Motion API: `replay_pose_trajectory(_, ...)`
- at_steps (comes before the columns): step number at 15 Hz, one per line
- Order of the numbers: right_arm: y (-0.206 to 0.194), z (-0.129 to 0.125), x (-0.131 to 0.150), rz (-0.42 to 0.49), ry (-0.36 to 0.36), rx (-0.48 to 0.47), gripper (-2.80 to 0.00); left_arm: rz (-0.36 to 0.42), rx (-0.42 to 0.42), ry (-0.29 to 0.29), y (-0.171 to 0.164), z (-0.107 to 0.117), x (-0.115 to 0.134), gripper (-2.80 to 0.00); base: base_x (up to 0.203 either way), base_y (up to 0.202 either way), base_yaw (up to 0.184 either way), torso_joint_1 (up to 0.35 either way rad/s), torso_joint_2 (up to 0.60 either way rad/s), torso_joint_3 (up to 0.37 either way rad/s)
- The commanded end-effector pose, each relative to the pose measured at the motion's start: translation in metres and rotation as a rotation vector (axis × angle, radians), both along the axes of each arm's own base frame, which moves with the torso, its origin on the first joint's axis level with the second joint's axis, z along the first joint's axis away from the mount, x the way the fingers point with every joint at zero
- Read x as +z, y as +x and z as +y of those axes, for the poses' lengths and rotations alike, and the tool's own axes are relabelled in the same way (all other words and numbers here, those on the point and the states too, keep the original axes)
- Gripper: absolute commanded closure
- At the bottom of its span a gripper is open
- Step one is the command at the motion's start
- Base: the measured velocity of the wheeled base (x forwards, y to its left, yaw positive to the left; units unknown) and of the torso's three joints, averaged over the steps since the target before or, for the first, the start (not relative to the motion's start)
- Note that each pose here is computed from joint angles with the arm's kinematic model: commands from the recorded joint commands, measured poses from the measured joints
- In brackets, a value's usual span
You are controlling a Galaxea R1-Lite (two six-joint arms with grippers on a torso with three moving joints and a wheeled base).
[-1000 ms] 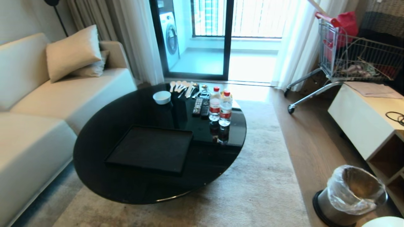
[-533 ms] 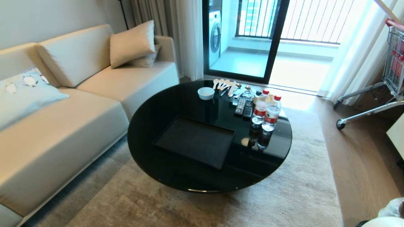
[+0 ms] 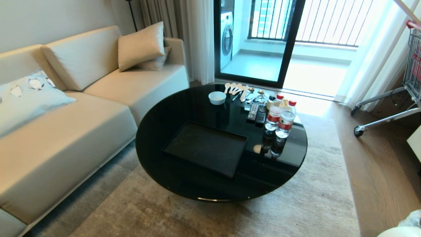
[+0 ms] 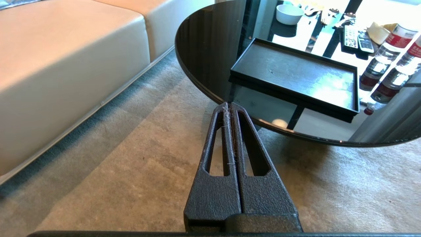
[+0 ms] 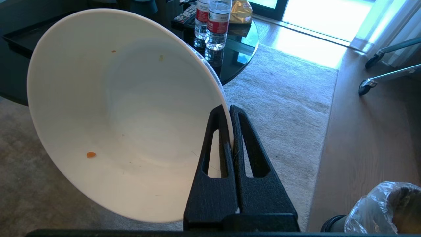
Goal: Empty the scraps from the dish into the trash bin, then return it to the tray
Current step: Put the bowl back to the table
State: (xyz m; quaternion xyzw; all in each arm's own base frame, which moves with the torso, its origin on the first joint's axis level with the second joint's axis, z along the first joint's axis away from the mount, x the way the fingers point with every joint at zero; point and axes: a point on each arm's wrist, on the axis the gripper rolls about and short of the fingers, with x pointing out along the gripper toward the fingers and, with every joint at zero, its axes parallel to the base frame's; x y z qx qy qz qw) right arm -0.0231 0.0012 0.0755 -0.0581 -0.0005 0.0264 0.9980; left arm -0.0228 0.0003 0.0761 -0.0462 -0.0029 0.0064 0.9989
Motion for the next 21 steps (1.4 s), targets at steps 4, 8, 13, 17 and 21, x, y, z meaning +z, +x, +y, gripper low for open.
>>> replay_pose_trajectory(4,0.0001,0.0,0.0001,0.001,-0.002,0.001,0.0,-0.001,0.001,-0.001,0.0,0.0,0.0,0.0,0.157,0.0,0.001,0.003,0.01,0.004)
replay_pose_trajectory(8,0.0,0.0,0.0002,0.001,-0.002,0.001,0.0,-0.001,0.001,-0.001,0.0,0.0,0.0,0.0,0.186,0.0,0.0,0.004,0.0,0.0)
replay_pose_trajectory(13,0.0,0.0,0.0002,0.001,-0.002,0.001,0.0,-0.001,0.001,-0.001,0.0,0.0,0.0,0.0,0.154,0.0,0.001,0.007,0.0,0.002)
replay_pose_trajectory(17,0.0002,0.0,0.0001,-0.001,-0.005,-0.001,0.0,-0.001,0.001,-0.001,0.0,0.0,0.0,0.0,0.0,0.0,0.0,0.0,0.0,0.0)
replay_pose_trajectory(21,-0.0004,0.0002,0.0007,0.002,-0.046,0.009,0.0,-0.001,0.001,-0.001,0.0,0.0,0.0,0.0,0.0,0.0,0.0,0.0,0.0,0.0)
